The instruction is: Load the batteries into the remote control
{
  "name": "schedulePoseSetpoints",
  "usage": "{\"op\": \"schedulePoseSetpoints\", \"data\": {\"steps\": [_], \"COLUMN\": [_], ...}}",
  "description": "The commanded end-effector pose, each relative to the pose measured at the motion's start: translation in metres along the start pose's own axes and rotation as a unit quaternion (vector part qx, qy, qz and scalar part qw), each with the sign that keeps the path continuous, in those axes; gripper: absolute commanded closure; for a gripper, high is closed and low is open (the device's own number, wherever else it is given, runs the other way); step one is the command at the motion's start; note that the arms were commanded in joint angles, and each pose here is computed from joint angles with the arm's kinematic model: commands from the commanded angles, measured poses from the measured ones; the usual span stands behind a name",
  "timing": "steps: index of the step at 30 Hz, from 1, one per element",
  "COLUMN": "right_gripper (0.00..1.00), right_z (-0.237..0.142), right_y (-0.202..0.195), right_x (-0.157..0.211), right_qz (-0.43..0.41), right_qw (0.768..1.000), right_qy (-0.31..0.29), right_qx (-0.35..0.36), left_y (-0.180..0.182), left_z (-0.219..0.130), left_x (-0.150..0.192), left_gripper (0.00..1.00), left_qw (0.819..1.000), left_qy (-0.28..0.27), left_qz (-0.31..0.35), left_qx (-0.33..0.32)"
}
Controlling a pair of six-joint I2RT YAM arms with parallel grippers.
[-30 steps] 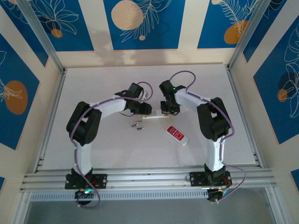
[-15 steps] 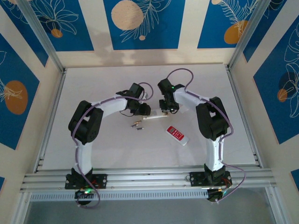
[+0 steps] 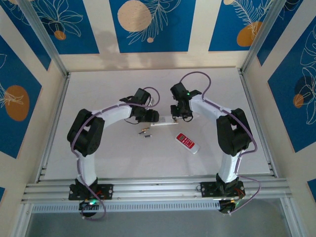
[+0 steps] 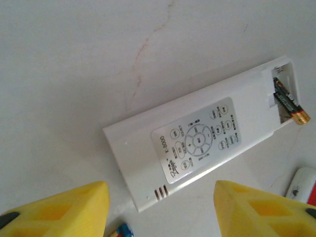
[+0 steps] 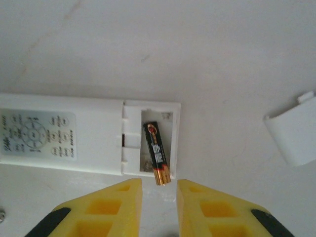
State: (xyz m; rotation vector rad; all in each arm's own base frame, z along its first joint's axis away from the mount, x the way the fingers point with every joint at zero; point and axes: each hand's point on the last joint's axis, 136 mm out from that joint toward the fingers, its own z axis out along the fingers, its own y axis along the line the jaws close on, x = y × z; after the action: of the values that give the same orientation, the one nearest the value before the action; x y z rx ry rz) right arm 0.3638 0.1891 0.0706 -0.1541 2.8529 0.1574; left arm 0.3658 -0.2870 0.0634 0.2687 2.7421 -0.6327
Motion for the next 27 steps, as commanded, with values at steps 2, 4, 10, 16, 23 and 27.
{"op": "schedulePoseSetpoints", "data": {"steps": [2,4,10,16,23,27], "right_gripper": [0.72,0.72,0.72,0.74,0.78,0.81], "right_z": [0.008,0.015,0.026,0.036,0.038,0.033], "right_y": [0.01,0.007,0.005,0.002,0.002,0.004], "right_x": [0.019,0.02,0.015,0.016,0.016,0.014], "right_qz": [0.003,0.001,-0.014,-0.02,-0.022,-0.024], "right_qw": [0.999,0.999,0.999,0.999,0.999,0.999], "right_qy": [0.033,0.034,0.037,0.044,0.045,0.043], "right_qx": [-0.022,-0.012,0.003,0.016,0.017,0.015], "left_y": [0.012,0.018,0.02,0.027,0.026,0.027], "left_z": [-0.016,-0.011,0.007,0.02,0.029,0.031], "left_x": [-0.007,-0.006,-0.004,-0.001,0.006,0.009], "left_gripper": [0.38,0.37,0.36,0.39,0.46,0.48], "left_qw": [0.999,0.999,1.0,0.999,0.998,0.998], "left_qy": [-0.025,-0.014,0.017,0.034,0.049,0.053], "left_qz": [-0.015,-0.018,-0.011,-0.01,-0.018,-0.02], "left_qx": [-0.021,-0.024,-0.021,-0.033,-0.021,-0.021]}}
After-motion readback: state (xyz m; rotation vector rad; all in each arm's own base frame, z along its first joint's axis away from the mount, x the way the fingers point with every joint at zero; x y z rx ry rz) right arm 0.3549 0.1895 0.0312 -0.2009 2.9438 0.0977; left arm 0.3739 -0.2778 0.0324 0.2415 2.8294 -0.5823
